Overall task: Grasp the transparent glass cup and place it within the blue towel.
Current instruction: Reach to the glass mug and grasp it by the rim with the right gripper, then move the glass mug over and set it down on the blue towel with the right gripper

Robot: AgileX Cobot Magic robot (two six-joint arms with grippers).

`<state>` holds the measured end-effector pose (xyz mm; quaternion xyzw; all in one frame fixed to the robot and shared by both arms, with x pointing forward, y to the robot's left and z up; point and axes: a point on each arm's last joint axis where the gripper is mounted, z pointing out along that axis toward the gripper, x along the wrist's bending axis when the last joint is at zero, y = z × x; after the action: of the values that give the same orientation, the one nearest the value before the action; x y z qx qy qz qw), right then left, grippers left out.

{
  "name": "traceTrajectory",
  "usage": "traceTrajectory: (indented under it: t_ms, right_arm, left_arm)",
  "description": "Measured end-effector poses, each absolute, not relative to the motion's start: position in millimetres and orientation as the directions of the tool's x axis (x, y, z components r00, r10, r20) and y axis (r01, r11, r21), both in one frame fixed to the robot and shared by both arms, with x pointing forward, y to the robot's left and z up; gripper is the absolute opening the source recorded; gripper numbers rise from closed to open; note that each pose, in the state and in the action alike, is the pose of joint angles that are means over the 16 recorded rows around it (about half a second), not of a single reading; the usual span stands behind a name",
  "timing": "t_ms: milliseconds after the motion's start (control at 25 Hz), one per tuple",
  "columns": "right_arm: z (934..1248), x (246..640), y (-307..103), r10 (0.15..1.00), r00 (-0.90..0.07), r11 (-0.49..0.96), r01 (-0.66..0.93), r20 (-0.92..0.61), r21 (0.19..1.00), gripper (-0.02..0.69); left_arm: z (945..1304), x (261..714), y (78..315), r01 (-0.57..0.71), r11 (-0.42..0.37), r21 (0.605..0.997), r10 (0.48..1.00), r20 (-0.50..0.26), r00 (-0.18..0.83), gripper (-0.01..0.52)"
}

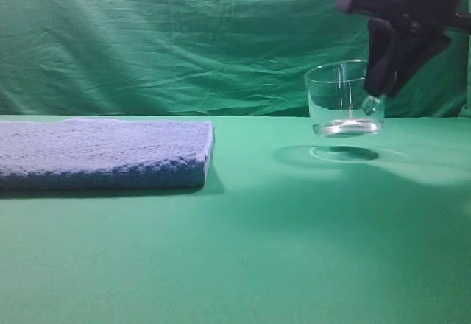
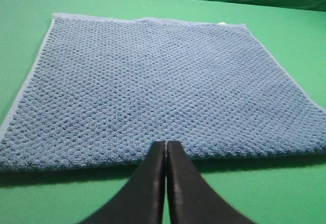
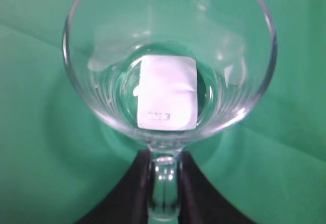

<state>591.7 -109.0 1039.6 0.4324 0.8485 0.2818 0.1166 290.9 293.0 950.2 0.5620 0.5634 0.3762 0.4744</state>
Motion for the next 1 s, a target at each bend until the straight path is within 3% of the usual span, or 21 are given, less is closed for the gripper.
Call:
traceTrajectory:
  t_ms: [240, 600, 800, 1000]
  right_arm:
    - [1040, 600, -34, 0.677, -0.736, 0.567, 0.528, 0.007, 0.632, 0.106]
    - [986, 611, 50, 0.556, -0.830, 0.644, 0.409, -0.029, 0.647, 0.111]
    - [963, 617, 64, 0.538, -0.842, 0.660, 0.398, -0.031, 0.637, 0.198]
    - [966, 616, 65, 0.532, -0.847, 0.676, 0.414, -0.016, 0.609, 0.320]
  left_arm:
    - [950, 291, 293, 0.276, 0.085, 0.957, 0.990, -0.112, 0.082, 0.000]
    - [950, 291, 293, 0.276, 0.085, 0.957, 0.990, -0.112, 0.082, 0.000]
    - [950, 291, 293, 0.276, 0.085, 0.957, 0.990, -0.112, 0.082, 0.000]
    - [950, 291, 293, 0.276, 0.085, 0.957, 0.990, -0.112, 0.082, 0.000]
